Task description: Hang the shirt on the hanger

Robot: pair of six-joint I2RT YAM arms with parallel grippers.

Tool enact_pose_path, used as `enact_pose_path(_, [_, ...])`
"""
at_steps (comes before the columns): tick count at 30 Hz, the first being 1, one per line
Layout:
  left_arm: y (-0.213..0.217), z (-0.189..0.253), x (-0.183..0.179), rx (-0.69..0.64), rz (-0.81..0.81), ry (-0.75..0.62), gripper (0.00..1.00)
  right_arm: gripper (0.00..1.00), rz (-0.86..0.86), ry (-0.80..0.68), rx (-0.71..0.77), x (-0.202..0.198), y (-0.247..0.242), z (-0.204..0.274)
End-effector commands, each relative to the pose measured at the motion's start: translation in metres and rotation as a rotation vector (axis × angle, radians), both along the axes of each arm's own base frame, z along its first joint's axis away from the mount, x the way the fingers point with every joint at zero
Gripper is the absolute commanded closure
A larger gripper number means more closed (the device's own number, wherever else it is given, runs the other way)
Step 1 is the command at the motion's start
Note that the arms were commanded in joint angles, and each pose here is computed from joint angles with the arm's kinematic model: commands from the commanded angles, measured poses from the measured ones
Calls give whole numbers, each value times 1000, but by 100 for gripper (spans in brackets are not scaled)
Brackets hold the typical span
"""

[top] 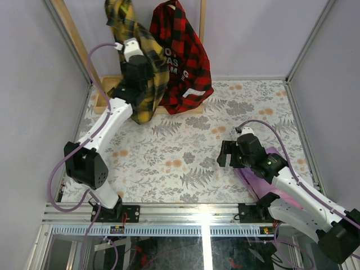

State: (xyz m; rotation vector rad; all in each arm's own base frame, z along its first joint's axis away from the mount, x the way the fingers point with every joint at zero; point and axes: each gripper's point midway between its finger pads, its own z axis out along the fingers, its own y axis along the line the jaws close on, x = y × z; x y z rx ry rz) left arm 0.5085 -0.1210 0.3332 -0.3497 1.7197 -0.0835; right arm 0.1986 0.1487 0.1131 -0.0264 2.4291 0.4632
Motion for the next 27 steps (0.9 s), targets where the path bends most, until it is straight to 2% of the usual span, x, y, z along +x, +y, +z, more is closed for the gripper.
enact_pose_path(1, [54, 32, 1, -72, 74, -60, 73, 6, 0, 0, 14, 2, 3, -1])
enact_pose_path(2, [60, 32, 1, -81, 66, -57, 72, 6, 1, -1, 15, 2, 3, -1])
enact_pose_path(5, [45, 36, -6, -87, -71, -67, 57, 6, 0, 1, 19, 2, 4, -3])
enact_pose_path(7, [30, 34, -13, -87, -169, -70, 45, 6, 0, 3, 27, 2, 5, -3])
enact_pose_path(9, [22, 27, -20, -84, -223, -58, 25, 6, 1, 8, 31, 1, 5, -4])
enact_pose_path(11, [20, 20, -28, -82, -241, -44, 14, 6, 3, 8, 30, 0, 5, -4])
enact_pose_path(13, [21, 14, -37, -80, -245, -33, 8, 6, 1, 5, 26, -1, 3, -4])
enact_pose_path(15, [26, 3, -49, -83, -234, -13, 4, 5, 1, 2, 23, -1, 3, -5])
enact_pose_path(19, [44, -17, -74, -112, -144, 0, 2, 5, 5, 5, 20, -2, 2, -7])
enact_pose_path(27, [73, -102, -130, -333, 77, 83, 3, 5, 14, 21, 28, -4, 5, -12])
